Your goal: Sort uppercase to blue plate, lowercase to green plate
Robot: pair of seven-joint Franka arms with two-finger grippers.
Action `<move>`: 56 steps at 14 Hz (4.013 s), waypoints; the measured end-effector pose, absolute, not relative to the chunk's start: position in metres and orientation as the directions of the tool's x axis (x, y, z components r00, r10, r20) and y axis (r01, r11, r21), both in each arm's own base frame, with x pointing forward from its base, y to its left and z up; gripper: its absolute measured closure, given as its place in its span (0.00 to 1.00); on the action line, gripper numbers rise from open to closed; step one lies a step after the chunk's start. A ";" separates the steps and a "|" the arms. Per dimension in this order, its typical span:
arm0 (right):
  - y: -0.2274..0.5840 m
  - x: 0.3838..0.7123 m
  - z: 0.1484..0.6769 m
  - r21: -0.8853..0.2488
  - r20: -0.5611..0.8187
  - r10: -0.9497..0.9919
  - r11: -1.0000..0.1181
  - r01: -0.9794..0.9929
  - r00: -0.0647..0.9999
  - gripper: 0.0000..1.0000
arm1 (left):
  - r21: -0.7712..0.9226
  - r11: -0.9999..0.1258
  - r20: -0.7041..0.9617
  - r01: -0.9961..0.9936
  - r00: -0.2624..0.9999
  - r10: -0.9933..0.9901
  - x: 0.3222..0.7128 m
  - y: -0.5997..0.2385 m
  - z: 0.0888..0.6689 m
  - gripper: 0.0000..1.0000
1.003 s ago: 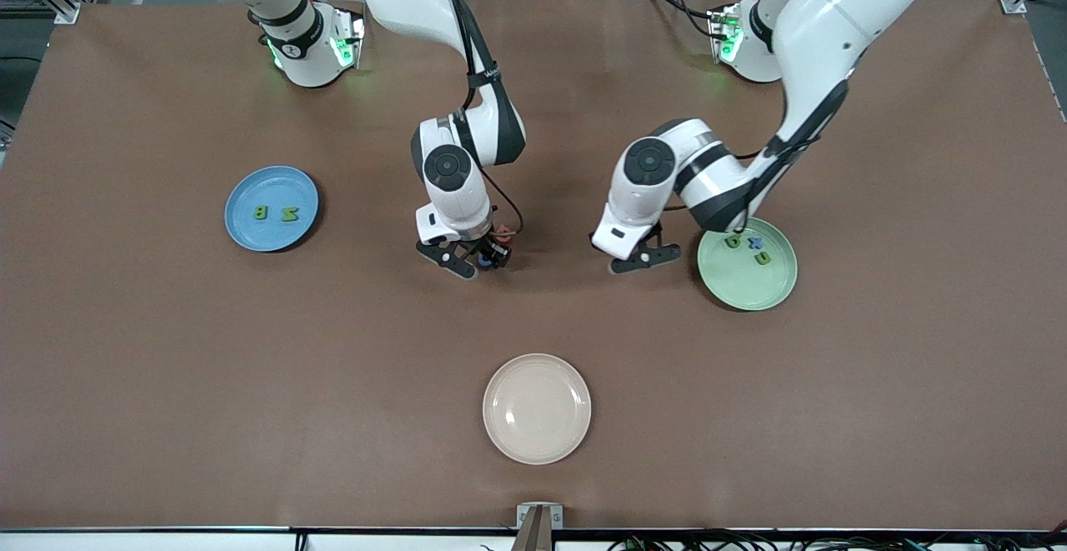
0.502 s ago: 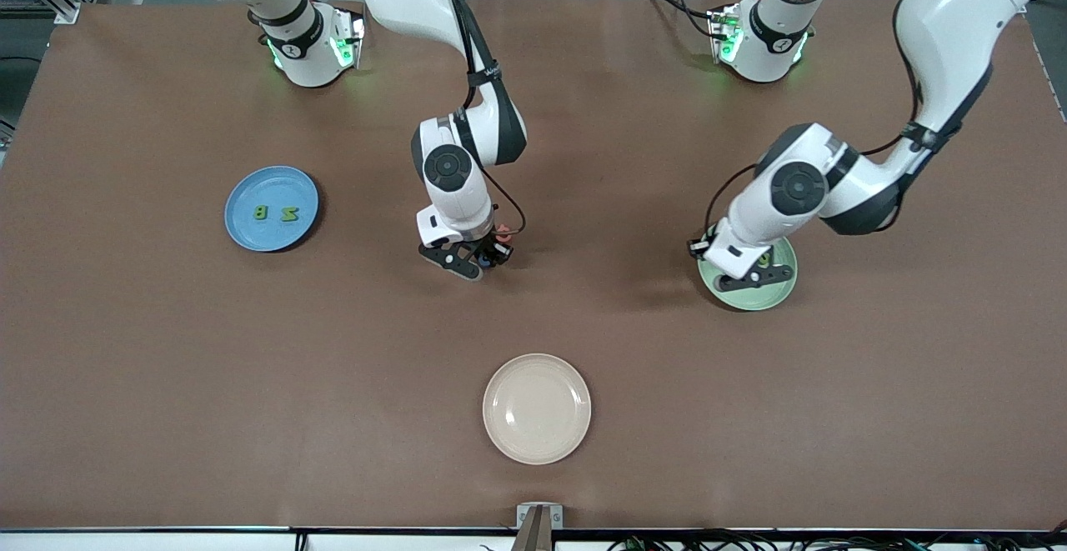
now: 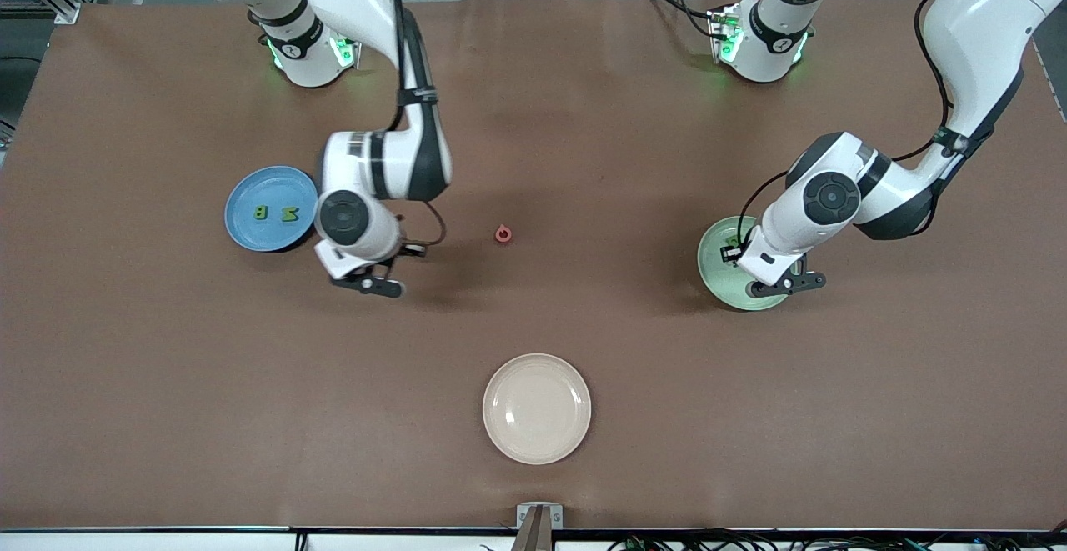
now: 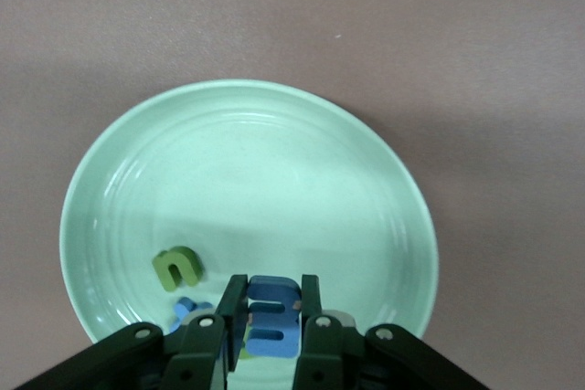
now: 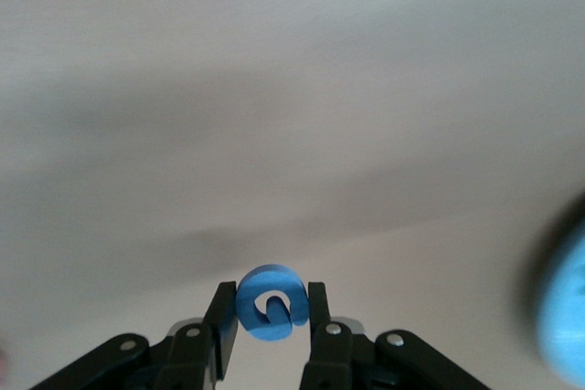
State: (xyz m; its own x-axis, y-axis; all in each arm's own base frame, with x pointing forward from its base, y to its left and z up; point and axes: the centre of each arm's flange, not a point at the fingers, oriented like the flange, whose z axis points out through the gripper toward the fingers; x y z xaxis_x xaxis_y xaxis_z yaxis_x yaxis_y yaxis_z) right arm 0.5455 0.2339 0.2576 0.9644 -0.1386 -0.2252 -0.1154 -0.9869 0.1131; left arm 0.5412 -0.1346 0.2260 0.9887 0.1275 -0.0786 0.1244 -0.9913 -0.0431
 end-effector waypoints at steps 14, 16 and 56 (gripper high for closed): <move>0.030 0.484 0.283 0.019 -0.301 0.094 -0.994 0.104 0.949 0.08 | -0.024 -0.993 -0.061 0.116 0.991 0.117 0.546 -0.127 0.215 0.24; 0.050 0.483 0.282 0.014 -0.296 0.040 -0.999 0.046 0.954 0.00 | -0.025 -0.993 -0.047 0.119 0.992 0.120 0.550 -0.127 0.221 0.04; 0.446 0.411 0.162 -0.116 0.028 -0.471 -0.878 -0.465 0.882 0.22 | 0.008 -1.000 0.046 0.005 0.999 0.006 0.564 0.026 0.625 0.00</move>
